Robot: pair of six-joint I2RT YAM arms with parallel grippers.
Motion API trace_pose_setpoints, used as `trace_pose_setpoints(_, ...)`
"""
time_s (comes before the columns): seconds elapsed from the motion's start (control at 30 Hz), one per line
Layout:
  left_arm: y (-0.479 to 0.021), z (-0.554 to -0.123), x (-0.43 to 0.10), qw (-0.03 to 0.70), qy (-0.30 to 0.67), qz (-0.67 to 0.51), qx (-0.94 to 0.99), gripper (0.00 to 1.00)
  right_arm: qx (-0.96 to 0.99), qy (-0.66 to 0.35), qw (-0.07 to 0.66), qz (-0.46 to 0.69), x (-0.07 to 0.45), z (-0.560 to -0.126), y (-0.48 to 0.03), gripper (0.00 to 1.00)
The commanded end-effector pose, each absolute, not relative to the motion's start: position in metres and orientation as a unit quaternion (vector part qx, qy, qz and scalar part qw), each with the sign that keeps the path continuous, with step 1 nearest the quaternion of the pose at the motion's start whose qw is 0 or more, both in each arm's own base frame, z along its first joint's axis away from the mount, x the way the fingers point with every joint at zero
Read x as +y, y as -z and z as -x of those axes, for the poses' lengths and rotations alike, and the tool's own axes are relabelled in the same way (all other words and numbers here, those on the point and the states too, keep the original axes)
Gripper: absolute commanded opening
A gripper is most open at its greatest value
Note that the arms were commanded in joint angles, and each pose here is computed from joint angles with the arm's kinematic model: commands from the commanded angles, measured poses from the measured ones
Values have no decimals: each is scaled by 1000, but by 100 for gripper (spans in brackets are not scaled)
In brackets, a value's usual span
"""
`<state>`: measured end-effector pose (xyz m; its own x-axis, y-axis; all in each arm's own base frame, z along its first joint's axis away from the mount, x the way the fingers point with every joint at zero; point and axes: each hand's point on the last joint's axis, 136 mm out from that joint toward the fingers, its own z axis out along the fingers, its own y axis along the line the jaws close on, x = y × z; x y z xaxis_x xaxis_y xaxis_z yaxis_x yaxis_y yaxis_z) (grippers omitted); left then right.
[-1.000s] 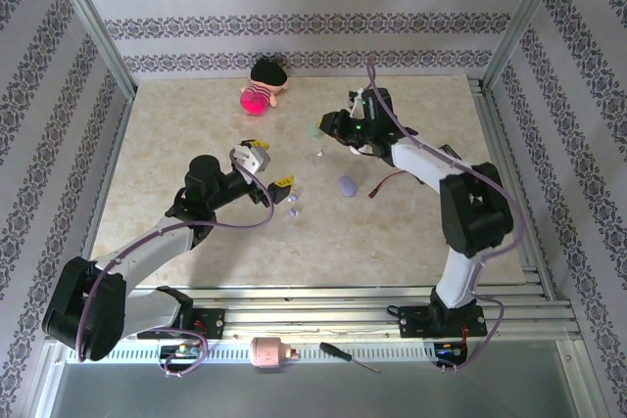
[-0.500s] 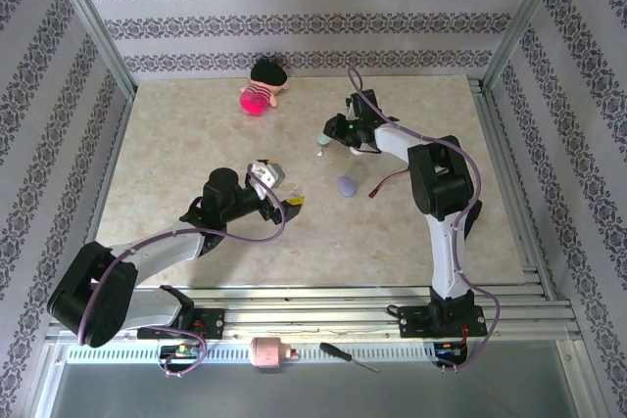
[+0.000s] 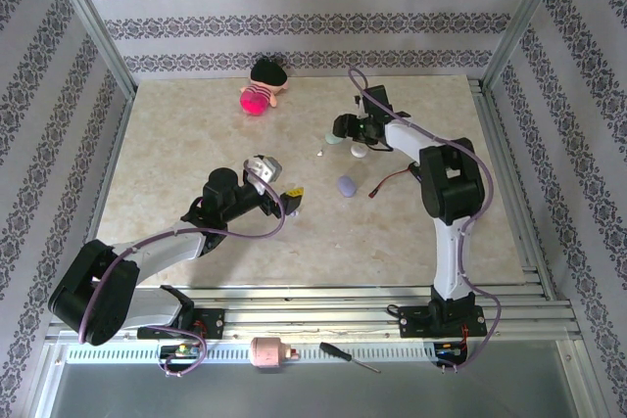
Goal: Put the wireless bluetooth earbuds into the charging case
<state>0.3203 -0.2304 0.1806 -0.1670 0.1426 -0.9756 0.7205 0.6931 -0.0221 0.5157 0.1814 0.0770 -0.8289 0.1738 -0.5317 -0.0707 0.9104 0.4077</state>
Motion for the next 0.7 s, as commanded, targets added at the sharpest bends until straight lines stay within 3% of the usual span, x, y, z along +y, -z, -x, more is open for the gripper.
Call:
trace_pose_setpoints(0.0,-189,-332,-225,576,267,-250,731,99,922,-162,349,40,170,-491,-119,71)
trace_pose_setpoints(0.37,-187,-352,-215,556,285,-210,752,99,919,-104,350,148,190,-368,-88,78)
trace_pose_setpoints(0.67,-182,-357,-214,542,283,-204,764,99,936,-114,309,125,200,-352,-42,74)
